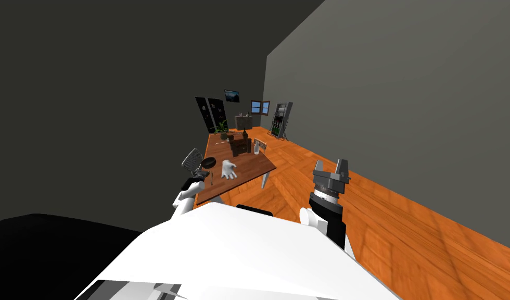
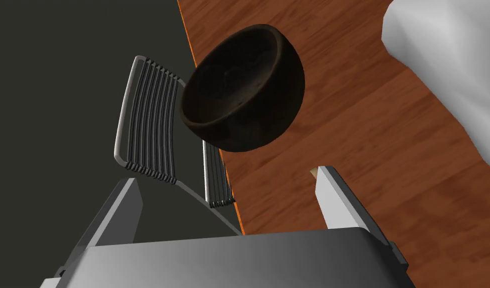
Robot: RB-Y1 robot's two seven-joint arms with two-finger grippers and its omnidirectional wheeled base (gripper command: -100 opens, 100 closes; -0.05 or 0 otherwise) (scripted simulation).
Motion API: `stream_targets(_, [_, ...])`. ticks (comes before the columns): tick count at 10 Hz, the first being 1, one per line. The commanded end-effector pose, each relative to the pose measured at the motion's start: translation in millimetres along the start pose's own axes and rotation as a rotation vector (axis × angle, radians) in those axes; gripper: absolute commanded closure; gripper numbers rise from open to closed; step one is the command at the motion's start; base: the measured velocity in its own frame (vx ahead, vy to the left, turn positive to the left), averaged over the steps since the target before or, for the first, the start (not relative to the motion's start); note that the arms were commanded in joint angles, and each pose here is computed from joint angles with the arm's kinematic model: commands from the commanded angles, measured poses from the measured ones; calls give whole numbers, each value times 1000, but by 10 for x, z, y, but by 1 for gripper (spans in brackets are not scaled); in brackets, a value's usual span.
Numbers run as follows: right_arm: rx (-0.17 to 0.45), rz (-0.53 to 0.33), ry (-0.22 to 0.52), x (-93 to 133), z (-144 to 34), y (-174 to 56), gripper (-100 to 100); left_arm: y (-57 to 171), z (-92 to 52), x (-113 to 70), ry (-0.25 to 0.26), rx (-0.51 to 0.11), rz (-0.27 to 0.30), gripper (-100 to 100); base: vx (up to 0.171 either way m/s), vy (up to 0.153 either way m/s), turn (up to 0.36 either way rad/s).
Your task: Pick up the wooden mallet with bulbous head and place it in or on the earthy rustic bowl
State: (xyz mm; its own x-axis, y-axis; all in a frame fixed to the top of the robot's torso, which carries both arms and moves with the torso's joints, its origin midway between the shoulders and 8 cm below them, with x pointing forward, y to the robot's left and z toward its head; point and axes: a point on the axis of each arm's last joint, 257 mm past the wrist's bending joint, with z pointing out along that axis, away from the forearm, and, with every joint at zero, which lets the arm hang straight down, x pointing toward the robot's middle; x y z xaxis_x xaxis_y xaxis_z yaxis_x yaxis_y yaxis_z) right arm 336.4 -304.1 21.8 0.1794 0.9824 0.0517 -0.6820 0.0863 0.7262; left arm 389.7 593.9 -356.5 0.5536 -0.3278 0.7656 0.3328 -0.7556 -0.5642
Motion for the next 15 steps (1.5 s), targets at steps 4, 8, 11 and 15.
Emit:
stream_targets(4, [0,0,0,0,0,0,0,89,83,-464,-129,-43,-171,-100,47,-55,30])
stream_targets(8, [0,0,0,0,0,0,0,217,85,-796,-220,-72,-271,-100,34,-31,20])
stream_targets(11, [0,0,0,0,0,0,0,306,79,-1012,-287,-92,-359,-100,49,-51,31])
stream_targets(15, [0,0,0,0,0,0,0,405,65,-1255,-372,-112,-488,-100,32,-35,25])
